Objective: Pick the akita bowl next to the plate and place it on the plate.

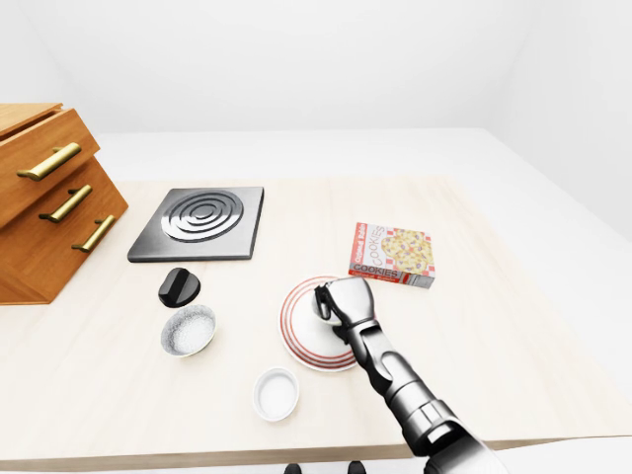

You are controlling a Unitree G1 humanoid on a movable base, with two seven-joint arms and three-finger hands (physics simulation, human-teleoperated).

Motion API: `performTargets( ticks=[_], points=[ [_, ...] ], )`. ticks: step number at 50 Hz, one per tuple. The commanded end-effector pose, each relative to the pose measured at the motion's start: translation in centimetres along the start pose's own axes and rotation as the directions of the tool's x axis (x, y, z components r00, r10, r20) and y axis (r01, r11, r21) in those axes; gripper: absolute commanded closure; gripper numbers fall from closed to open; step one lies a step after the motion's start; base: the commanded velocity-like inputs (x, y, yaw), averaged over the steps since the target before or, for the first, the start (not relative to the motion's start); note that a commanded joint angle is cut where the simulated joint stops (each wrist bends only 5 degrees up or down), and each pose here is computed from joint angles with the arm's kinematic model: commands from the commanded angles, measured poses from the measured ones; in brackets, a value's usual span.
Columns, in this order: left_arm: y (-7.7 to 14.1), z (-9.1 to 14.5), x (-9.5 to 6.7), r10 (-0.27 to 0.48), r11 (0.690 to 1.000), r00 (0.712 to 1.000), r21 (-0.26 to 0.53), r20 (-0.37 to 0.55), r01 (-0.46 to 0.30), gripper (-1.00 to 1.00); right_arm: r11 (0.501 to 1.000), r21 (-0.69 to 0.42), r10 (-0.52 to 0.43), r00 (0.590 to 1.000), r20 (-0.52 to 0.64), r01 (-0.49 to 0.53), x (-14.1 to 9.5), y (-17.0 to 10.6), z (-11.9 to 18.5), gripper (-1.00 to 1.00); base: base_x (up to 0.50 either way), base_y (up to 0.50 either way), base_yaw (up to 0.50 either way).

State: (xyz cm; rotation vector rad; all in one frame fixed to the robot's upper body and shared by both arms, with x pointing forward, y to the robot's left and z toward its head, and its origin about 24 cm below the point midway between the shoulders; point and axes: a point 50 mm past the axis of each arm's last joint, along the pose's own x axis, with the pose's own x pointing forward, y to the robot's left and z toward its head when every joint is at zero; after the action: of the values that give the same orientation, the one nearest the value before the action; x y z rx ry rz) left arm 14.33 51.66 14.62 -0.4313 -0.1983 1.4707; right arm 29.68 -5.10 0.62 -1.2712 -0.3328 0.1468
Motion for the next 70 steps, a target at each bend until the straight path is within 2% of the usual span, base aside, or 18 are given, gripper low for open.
performTargets(
  ticks=[1,7,8,9,10,11,21,24,25,26,30,31,32,34,39,41,53,70],
  points=[
    [0.0,0.0,0.0,-0.001,1.0,1.0,0.001,0.0,0.001,-1.0,1.0,-0.022,0.015,1.0,0.012,-0.015,0.2,0.2,0.0,1.0,0.0,0.0,0.0],
    [0.0,0.2,0.0,0.0,1.0,1.0,-0.001,0.007,0.0,-1.0,1.0,-0.021,0.019,1.0,0.008,-0.019,0.1,0.3,0.0,1.0,0.0,0.0,0.0],
    [0.0,0.2,0.0,0.001,1.0,1.0,-0.001,0.008,-0.001,-1.0,0.999,-0.023,0.028,1.0,0.005,-0.028,0.1,0.4,-0.1,0.69,0.0,0.0,0.0],
    [0.0,0.2,0.0,0.001,1.0,1.0,-0.002,0.009,-0.001,-1.0,0.999,-0.019,0.026,1.0,0.0,-0.025,0.1,0.4,-0.2,-0.59,0.0,0.0,0.0],
    [0.0,0.2,0.0,0.001,1.0,1.0,-0.002,0.009,-0.001,-1.0,1.0,-0.019,0.025,1.0,0.0,-0.025,0.1,0.4,-0.2,-0.59,0.0,0.0,0.0],
    [0.0,0.2,0.0,0.002,1.0,1.0,-0.002,0.01,-0.002,-1.0,1.0,0.008,0.01,1.0,-0.019,-0.01,0.1,0.1,-0.4,-1.0,0.0,0.0,0.0],
    [0.0,0.4,0.0,0.006,1.0,1.0,-0.007,0.016,-0.005,-1.0,0.997,0.079,-0.002,0.997,-0.075,0.008,-0.7,-0.2,-1.1,-1.0,0.0,0.0,0.0],
    [0.0,0.5,0.0,0.005,1.0,1.0,-0.008,0.019,-0.005,-1.0,0.995,0.096,0.03,0.996,-0.079,-0.023,-1.2,-0.4,-1.3,-1.0,0.0,0.0,0.0],
    [0.0,0.5,0.0,0.006,1.0,1.0,-0.008,0.018,-0.006,-1.0,0.993,0.087,0.09,0.994,-0.069,-0.084,-1.9,-0.3,-1.5,-1.0,0.0,0.0,0.0],
    [0.0,0.5,0.0,0.006,1.0,1.0,-0.008,0.017,-0.006,-1.0,0.992,0.091,0.094,0.993,-0.068,-0.088,-2.0,-0.3,-1.4,-1.0,0.0,0.0,0.0],
    [-0.1,0.5,-0.1,0.007,1.0,1.0,-0.008,0.019,-0.007,-1.0,0.98,0.054,0.194,0.98,-0.052,-0.191,-5.0,-2.0,-1.9,-1.0,0.0,0.0,0.0],
    [-0.2,0.5,-0.1,0.007,1.0,1.0,-0.007,0.019,-0.007,-1.0,0.987,0.011,0.159,0.986,-0.043,-0.159,-5.3,-3.1,-1.9,-1.0,0.0,0.0,0.0],
    [-0.3,0.5,-0.1,0.007,1.0,1.0,-0.005,0.019,-0.007,-1.0,0.972,0.066,0.229,0.972,-0.05,-0.226,-6.9,-4.6,-1.6,-1.0,0.0,0.0,0.0],
    [-0.3,0.5,-0.1,0.006,1.0,1.0,-0.004,0.019,-0.006,-1.0,0.979,0.028,0.202,0.979,-0.036,-0.201,-7.4,-5.9,-1.5,-1.0,0.0,0.0,0.0],
    [-0.6,0.3,-0.1,0.007,1.0,1.0,0.006,0.015,-0.007,-1.0,0.927,-0.005,0.374,0.925,-0.071,-0.375,-11.3,-8.0,-1.9,-1.0,0.0,0.0,0.0],
    [-0.7,0.2,-0.2,0.004,1.0,1.0,0.008,0.014,-0.004,-1.0,0.925,0.032,0.379,0.924,-0.058,-0.377,-11.4,-8.3,-1.6,-1.0,0.0,0.0,0.0],
    [-0.7,0.5,-0.2,0.002,1.0,1.0,0.001,0.026,-0.002,-1.0,0.939,0.046,0.344,0.939,-0.034,-0.342,-10.5,-9.2,-1.2,-1.0,0.0,0.0,0.0],
    [-0.6,0.5,-0.2,0.0,1.0,1.0,0.0,0.028,0.0,-1.0,0.969,0.074,0.238,0.971,-0.019,-0.236,-9.2,-11.2,-1.4,-1.0,0.0,0.0,0.0]
  ],
)
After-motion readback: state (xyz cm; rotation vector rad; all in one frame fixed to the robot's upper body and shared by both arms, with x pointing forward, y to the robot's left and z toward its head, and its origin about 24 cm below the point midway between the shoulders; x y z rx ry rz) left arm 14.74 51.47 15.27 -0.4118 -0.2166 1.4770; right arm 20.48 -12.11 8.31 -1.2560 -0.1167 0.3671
